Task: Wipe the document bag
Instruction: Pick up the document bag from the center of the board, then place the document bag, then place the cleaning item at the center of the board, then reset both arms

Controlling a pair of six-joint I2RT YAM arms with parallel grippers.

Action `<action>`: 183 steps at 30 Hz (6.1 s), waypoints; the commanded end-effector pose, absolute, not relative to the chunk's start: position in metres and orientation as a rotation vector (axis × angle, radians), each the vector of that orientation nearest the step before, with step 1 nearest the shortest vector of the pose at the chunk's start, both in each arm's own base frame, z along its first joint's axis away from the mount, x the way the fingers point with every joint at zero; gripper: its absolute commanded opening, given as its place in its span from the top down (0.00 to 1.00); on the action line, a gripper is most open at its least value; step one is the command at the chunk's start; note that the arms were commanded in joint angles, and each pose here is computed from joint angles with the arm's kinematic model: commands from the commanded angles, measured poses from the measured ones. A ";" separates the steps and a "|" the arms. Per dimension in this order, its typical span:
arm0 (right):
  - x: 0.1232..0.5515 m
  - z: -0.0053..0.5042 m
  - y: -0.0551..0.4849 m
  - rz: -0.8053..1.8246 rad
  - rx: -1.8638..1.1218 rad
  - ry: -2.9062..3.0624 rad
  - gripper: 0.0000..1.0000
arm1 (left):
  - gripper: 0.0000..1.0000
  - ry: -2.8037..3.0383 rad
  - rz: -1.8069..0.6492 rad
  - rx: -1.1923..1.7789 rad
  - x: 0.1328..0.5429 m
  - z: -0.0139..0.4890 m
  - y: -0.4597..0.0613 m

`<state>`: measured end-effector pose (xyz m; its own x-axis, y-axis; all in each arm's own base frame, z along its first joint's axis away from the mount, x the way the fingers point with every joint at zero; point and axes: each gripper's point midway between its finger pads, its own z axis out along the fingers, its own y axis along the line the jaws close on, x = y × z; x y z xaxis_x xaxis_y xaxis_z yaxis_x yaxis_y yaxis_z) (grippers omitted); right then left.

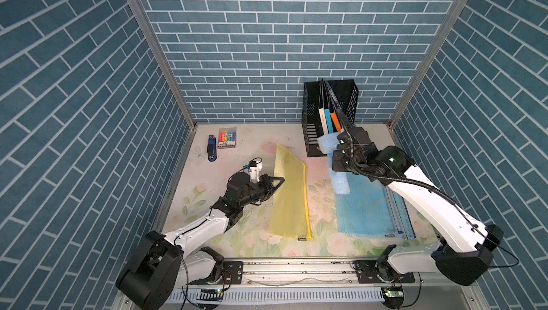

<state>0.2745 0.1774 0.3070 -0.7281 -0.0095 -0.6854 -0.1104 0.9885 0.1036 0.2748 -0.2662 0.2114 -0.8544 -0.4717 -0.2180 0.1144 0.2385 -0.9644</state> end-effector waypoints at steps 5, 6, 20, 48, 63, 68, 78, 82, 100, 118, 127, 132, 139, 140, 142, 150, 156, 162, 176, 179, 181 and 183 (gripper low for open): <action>0.242 0.347 0.094 -0.018 0.060 2.259 1.00 | 1.00 1.884 -1.839 -0.158 0.269 0.294 -0.330; 0.238 0.352 0.084 -0.037 0.087 2.239 1.00 | 1.00 1.876 -1.856 -0.137 0.268 0.302 -0.342; 0.192 0.385 0.014 -0.115 0.221 2.109 1.00 | 1.00 1.766 -2.157 -0.089 0.266 0.333 -0.490; 0.198 0.344 0.030 -0.157 0.106 2.212 1.00 | 1.00 2.035 -1.977 -0.558 0.306 0.102 -0.523; 0.205 0.323 0.043 -0.136 0.101 2.264 1.00 | 1.00 2.043 -1.834 -0.690 0.309 0.070 -0.497; 0.208 0.313 0.048 -0.132 0.092 2.288 1.00 | 0.78 2.113 -1.752 -0.671 0.308 0.061 -0.494; 0.216 0.309 0.056 -0.110 0.102 2.291 1.00 | 0.20 2.311 -1.392 -0.501 0.314 0.061 -0.488; 0.218 0.305 0.059 -0.100 0.108 2.294 1.00 | 0.14 2.398 -1.101 -0.424 0.319 0.062 -0.470; 0.227 0.286 0.066 -0.108 0.109 2.358 1.00 | 0.06 2.400 -0.650 -0.264 0.345 0.083 -0.395; 0.260 0.194 0.173 0.210 -0.069 2.627 1.00 | 0.29 2.170 -0.535 -0.179 0.344 0.152 -0.198; 0.310 0.118 0.294 0.292 -0.298 2.726 1.00 | 0.33 2.100 -0.440 -0.342 0.307 0.147 -0.094; 0.331 0.099 0.346 0.326 -0.414 2.756 0.93 | 0.33 2.079 -0.415 -0.375 0.294 0.146 -0.079; 0.335 0.074 0.372 0.232 -0.457 2.771 0.48 | 0.28 2.057 -0.419 -0.415 0.289 0.148 -0.070; 0.331 0.080 0.376 0.243 -0.502 2.752 0.26 | 0.27 2.057 -0.422 -0.412 0.289 0.148 -0.071; 0.330 0.098 0.377 0.225 -0.539 2.704 0.01 | 0.25 2.058 -0.433 -0.406 0.290 0.148 -0.073; 0.317 0.160 0.365 0.211 -0.583 2.575 0.01 | 0.22 2.060 -0.445 -0.365 0.302 0.154 -0.079; 0.287 0.150 0.350 0.272 -0.665 2.642 0.01 | 0.17 2.047 -0.413 -0.358 0.312 0.157 -0.072; 0.298 0.181 0.313 0.263 -0.494 2.391 0.01 | 0.11 2.013 -0.353 -0.343 0.321 0.164 -0.062; 0.359 0.171 0.032 -0.255 0.038 2.104 0.01 | 0.00 1.686 0.145 -0.310 0.344 0.172 0.027; 0.367 0.149 -0.003 -0.262 0.131 2.102 0.01 | 0.01 1.592 0.189 -0.292 0.340 0.172 0.035; 0.374 0.143 -0.008 -0.232 0.141 2.046 0.01 | 0.00 1.650 0.160 -0.292 0.348 0.154 0.037; 0.383 0.140 -0.010 -0.222 0.118 1.976 0.01 | 0.00 1.630 0.150 -0.303 0.351 0.153 0.040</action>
<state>0.3543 -0.0200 0.1153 -0.5690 0.0391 -0.8214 0.2566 0.9574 -0.1322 0.3403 0.0360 0.1127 -0.2321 -0.1231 -0.9649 -0.3015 0.9522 -0.0489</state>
